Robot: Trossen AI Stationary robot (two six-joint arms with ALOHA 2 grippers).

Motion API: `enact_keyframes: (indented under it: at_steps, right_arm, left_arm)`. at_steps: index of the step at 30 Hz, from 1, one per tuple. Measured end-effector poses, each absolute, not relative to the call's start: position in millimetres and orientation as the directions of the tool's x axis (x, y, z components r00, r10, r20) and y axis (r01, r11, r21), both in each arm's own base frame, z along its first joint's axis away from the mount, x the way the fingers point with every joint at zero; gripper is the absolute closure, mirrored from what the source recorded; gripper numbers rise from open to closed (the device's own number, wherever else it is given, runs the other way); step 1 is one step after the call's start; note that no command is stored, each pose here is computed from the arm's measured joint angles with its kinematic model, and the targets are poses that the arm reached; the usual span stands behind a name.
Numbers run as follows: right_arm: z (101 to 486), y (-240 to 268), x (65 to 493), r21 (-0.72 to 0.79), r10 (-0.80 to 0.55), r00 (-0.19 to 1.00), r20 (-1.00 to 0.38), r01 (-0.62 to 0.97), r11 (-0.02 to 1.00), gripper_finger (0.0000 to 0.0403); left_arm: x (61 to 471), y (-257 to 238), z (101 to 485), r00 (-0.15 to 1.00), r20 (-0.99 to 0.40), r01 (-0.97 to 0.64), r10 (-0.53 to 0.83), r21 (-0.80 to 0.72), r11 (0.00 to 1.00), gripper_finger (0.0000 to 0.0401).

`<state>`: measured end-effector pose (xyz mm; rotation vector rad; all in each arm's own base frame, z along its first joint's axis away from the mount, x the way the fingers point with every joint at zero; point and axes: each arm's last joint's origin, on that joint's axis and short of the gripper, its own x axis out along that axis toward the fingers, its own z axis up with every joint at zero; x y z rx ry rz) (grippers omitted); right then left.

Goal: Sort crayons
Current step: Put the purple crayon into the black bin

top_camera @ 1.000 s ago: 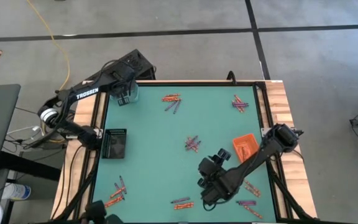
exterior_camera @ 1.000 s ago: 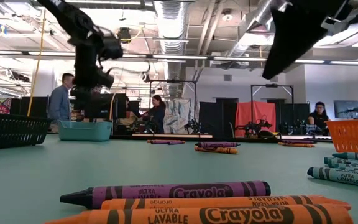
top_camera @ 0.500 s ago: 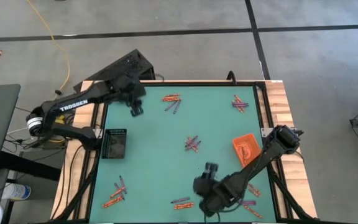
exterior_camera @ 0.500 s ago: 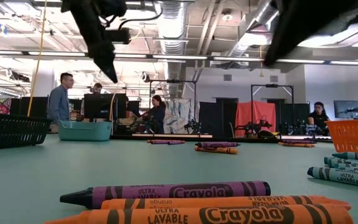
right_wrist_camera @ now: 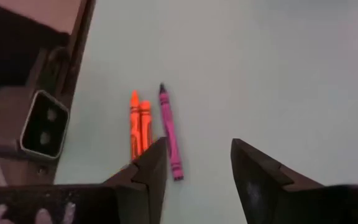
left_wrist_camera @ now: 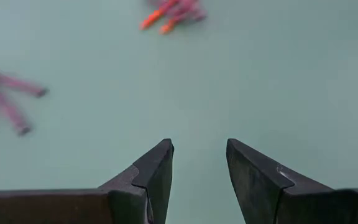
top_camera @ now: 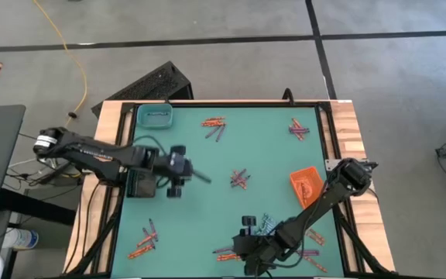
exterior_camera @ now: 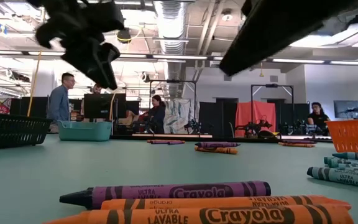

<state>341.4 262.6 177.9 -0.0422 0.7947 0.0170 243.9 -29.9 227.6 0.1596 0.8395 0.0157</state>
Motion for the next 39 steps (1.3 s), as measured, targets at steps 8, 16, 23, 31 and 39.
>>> enact_keyframes:
  at_steps: [8, 16, 23, 31, 39]
  right_arm:
    - [149.3, 268.8, 351.4, -0.034, 0.026, 0.659, -0.752, -0.077, 0.996, 0.0231]
    - [142.8, 268.9, 351.0, -0.057, 0.006, 0.647, -0.762, -0.077, 0.995, 0.0233]
    - [136.8, 261.7, 351.4, -0.076, -0.013, 0.636, -0.772, -0.072, 0.994, 0.0249]
    - [122.9, 257.6, 357.8, -0.058, 0.006, 0.605, -0.796, -0.087, 0.995, 0.0254]
    - [118.6, 254.7, 360.1, -0.064, -0.002, 0.591, -0.807, -0.084, 0.994, 0.0279]
  left_arm:
    - [228.4, -79.4, 199.6, 0.731, -0.680, 0.196, -0.061, 0.123, 0.973, 0.0260]
    - [216.1, -112.5, 201.0, 0.770, -0.629, 0.257, -0.107, 0.151, 0.955, 0.0260]
    - [210.0, -130.1, 205.9, 0.803, -0.576, 0.297, -0.153, 0.164, 0.941, 0.0260]
    - [207.2, -134.5, 206.1, 0.809, -0.569, 0.299, -0.149, 0.179, 0.937, 0.0260]
    - [207.2, -134.9, 206.5, 0.811, -0.566, 0.310, -0.152, 0.194, 0.931, 0.0260]
